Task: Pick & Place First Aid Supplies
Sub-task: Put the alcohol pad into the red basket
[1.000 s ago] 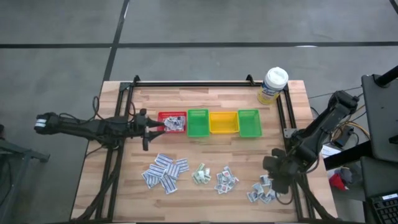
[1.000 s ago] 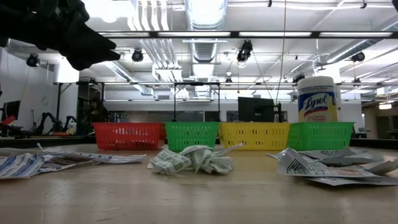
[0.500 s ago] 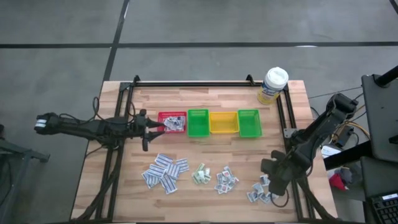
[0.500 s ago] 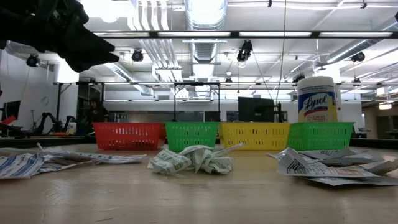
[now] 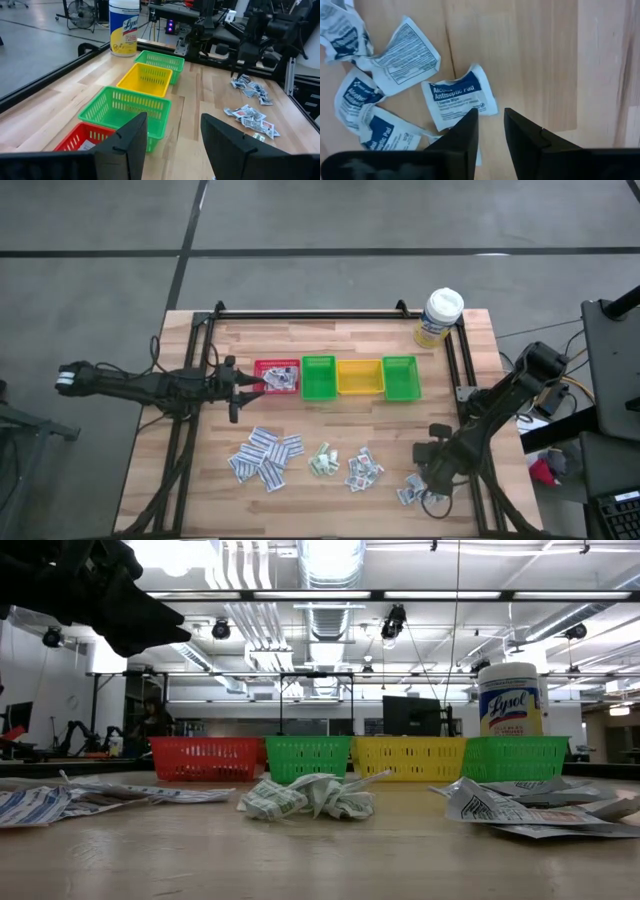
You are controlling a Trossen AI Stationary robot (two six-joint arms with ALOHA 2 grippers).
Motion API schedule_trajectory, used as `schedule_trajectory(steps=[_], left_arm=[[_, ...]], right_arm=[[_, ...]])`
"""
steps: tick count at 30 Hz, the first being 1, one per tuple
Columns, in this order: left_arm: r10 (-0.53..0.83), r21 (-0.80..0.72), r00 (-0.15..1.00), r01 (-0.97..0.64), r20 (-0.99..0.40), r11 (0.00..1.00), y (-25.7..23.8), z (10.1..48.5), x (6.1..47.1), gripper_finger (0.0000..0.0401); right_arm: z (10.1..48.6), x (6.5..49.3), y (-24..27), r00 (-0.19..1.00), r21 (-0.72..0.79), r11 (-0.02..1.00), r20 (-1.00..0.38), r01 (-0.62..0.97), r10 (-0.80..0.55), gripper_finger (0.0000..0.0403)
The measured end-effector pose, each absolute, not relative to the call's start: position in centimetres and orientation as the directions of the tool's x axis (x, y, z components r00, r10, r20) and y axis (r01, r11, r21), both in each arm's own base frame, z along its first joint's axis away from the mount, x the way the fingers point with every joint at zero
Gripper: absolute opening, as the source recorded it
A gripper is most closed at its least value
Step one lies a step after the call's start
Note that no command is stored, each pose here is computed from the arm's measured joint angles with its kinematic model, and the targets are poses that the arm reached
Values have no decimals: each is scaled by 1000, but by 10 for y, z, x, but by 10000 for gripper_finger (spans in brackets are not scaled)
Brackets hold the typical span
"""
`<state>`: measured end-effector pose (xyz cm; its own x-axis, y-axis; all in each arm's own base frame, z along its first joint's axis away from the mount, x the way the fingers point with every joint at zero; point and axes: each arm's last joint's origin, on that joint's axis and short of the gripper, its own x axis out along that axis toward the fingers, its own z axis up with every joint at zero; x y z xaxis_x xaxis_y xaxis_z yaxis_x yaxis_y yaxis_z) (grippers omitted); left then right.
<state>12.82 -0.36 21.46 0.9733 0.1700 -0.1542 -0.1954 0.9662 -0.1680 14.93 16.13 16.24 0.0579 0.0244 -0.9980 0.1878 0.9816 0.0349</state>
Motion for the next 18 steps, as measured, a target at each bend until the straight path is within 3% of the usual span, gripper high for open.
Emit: schedule_trajectory(steps=[5,18], left_arm=[[170,-168,973,-195,-154,966,-4,215,128,179],[170,-170,973,-196,-153,966,-4,215,128,179]], right_arm=[[157,151,162,37,8,982,-999,190,1,104],[139,159,158,-27,-59,984,-998,166,-55,83]])
